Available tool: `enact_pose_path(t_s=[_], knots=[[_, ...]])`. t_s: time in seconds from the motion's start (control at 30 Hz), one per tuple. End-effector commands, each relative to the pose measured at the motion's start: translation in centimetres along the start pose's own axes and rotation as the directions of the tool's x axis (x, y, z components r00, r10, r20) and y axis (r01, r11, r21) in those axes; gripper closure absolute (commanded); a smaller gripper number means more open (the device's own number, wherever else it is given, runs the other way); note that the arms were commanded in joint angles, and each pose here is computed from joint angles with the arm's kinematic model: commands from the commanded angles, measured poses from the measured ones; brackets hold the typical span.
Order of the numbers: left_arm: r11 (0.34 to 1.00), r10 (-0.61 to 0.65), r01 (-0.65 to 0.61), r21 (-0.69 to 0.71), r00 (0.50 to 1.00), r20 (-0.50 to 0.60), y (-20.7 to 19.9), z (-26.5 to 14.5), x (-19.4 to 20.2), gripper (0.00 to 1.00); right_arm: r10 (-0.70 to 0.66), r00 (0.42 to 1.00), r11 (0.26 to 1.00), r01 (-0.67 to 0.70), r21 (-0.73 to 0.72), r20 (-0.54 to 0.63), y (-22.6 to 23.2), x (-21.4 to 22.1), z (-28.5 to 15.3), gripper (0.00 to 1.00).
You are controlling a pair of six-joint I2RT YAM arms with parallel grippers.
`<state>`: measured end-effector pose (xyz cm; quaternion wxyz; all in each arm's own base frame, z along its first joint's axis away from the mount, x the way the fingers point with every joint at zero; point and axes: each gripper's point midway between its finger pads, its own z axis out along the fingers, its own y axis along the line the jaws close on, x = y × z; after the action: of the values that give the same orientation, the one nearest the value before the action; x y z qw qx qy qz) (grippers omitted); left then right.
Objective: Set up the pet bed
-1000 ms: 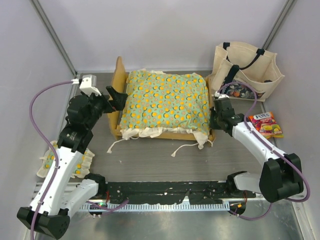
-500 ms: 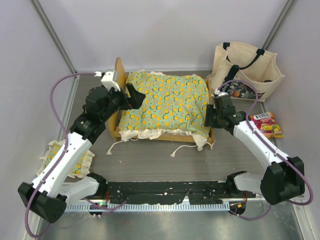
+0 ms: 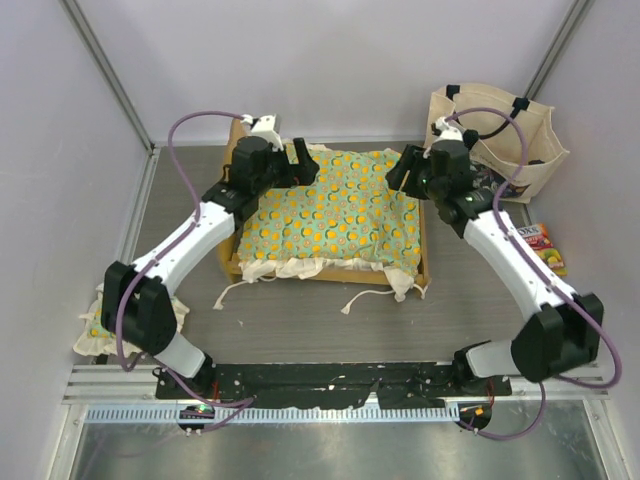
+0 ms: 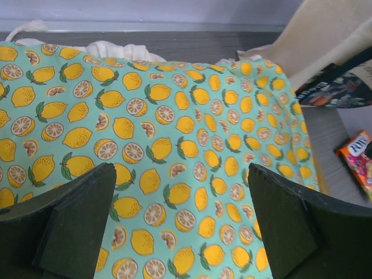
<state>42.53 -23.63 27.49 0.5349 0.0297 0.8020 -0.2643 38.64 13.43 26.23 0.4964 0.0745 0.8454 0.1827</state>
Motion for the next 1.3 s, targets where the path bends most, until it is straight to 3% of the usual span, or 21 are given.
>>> enact_pose_path(t_s=[0.0, 0.07, 0.17, 0.33, 0.47, 0.67, 0.9, 1.03, 1.13, 1.27], knots=[[0.996, 0.058, -0.053, -0.069, 0.995, 0.079, 1.7, 2.1, -1.4, 0.00, 0.059, 0.997, 0.988, -0.050, -0.143, 0.055, 4.5, -1.5, 4.2, 0.36], [0.995, 0.057, -0.050, -0.086, 0.995, 0.080, 2.8, 2.2, -0.7, 0.00, 0.026, 1.000, 0.989, -0.023, -0.146, 0.018, 5.8, -0.2, 6.6, 0.36], [0.993, 0.033, -0.028, -0.114, 0.998, 0.046, 4.7, 2.6, 1.7, 0.00, -0.015, 1.000, 0.999, 0.015, -0.030, 0.005, 4.2, 1.8, 9.6, 0.36], [0.979, 0.036, -0.053, -0.198, 0.995, -0.089, 7.9, 2.5, 7.2, 0.00, -0.041, 0.995, 0.975, 0.059, 0.215, -0.090, -2.1, 7.5, 12.0, 0.35], [0.941, 0.042, -0.093, -0.325, 0.986, -0.159, 11.7, 2.2, 11.1, 0.00, -0.063, 0.968, 0.948, 0.135, 0.290, -0.244, -5.0, 12.5, 13.5, 0.34], [0.901, 0.067, -0.137, -0.412, 0.981, -0.180, 14.9, 1.7, 10.9, 0.00, -0.077, 0.971, 0.971, 0.124, 0.204, -0.228, -2.3, 10.2, 13.1, 0.34], [0.941, 0.112, -0.127, -0.314, 0.992, -0.064, 10.9, -0.5, 4.8, 0.00, -0.080, 0.992, 0.996, 0.082, 0.024, -0.093, 3.1, 2.8, 8.9, 0.33], [0.964, 0.109, -0.096, -0.248, 0.993, 0.038, 8.1, -3.4, 0.6, 0.00, -0.039, 0.998, 0.997, 0.035, -0.075, -0.052, 5.8, 1.1, 8.0, 0.33], [0.987, 0.069, -0.058, -0.150, 0.995, 0.072, 5.5, -4.9, -0.5, 0.00, -0.031, 0.998, 0.993, 0.025, -0.118, -0.052, 7.4, 1.3, 9.0, 0.33], [0.999, 0.011, -0.011, 0.048, 1.000, 0.011, 2.0, -5.7, 1.8, 0.00, -0.044, 0.997, 0.986, 0.033, -0.165, -0.063, 10.3, 2.4, 11.8, 0.33]])
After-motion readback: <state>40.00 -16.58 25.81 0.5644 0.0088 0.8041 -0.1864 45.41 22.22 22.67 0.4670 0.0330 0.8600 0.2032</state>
